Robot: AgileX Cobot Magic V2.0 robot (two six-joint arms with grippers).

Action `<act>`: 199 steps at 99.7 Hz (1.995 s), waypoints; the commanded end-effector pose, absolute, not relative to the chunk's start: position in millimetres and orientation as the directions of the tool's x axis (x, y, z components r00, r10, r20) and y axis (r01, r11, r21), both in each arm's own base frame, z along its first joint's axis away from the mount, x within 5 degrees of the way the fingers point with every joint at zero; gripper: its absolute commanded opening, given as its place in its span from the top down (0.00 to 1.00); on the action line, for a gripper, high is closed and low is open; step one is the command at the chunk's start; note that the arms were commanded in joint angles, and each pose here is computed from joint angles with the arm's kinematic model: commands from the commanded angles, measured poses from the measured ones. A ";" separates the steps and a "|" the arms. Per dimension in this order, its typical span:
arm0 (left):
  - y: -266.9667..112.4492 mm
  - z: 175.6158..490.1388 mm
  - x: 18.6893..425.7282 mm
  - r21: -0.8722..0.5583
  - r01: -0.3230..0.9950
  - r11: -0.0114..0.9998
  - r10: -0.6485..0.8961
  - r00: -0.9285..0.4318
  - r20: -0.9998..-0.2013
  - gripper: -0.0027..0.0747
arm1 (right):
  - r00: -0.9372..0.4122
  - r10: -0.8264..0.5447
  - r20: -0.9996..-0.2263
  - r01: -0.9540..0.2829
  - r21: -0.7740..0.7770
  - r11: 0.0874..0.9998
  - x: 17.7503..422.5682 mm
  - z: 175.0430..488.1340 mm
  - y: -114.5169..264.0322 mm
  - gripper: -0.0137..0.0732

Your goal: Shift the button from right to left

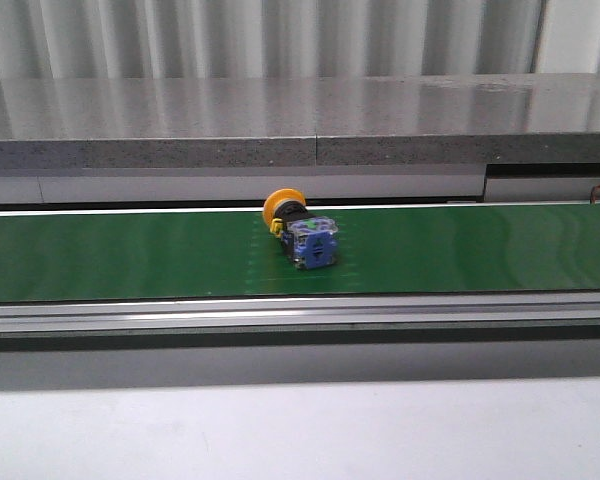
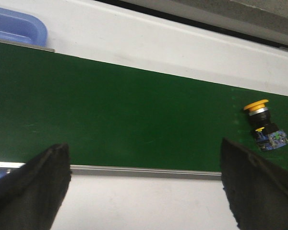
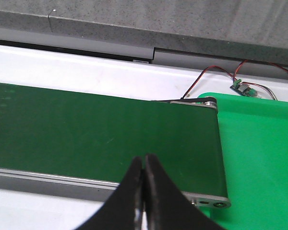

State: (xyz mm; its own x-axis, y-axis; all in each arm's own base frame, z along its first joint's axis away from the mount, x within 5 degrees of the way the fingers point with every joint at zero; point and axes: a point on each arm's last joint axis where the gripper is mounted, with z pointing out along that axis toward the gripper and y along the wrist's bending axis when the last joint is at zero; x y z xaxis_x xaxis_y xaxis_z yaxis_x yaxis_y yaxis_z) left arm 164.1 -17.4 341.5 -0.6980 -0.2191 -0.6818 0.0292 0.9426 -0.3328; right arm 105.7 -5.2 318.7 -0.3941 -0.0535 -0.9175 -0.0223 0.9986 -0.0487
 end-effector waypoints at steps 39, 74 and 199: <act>-76.4 358.0 220.9 -0.363 0.247 0.898 -0.127 -0.645 -0.753 0.19 | -0.312 -0.045 -0.949 0.004 -0.048 0.999 107.8 332.5 -6.8 0.92; -132.1 342.0 261.3 -0.264 0.311 0.913 0.026 -0.691 -0.722 0.19 | -0.312 -0.045 -0.949 0.004 -0.048 0.999 107.8 332.5 -6.8 0.92; -184.7 245.2 302.3 -0.187 0.304 0.934 0.162 -0.828 -0.537 0.77 | -0.312 -0.045 -0.949 0.004 -0.048 0.999 107.8 332.5 -6.8 0.92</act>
State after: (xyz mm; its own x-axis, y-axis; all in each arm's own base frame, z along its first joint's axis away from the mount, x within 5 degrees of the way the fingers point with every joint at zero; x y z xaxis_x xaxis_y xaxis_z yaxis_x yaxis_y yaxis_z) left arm 300.8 -181.3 221.0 -0.8714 0.1798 -0.4564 0.2856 0.9424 -0.1741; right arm 105.8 -5.2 317.9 -0.3961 -0.0530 -0.9167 -0.0224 0.9986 -0.0481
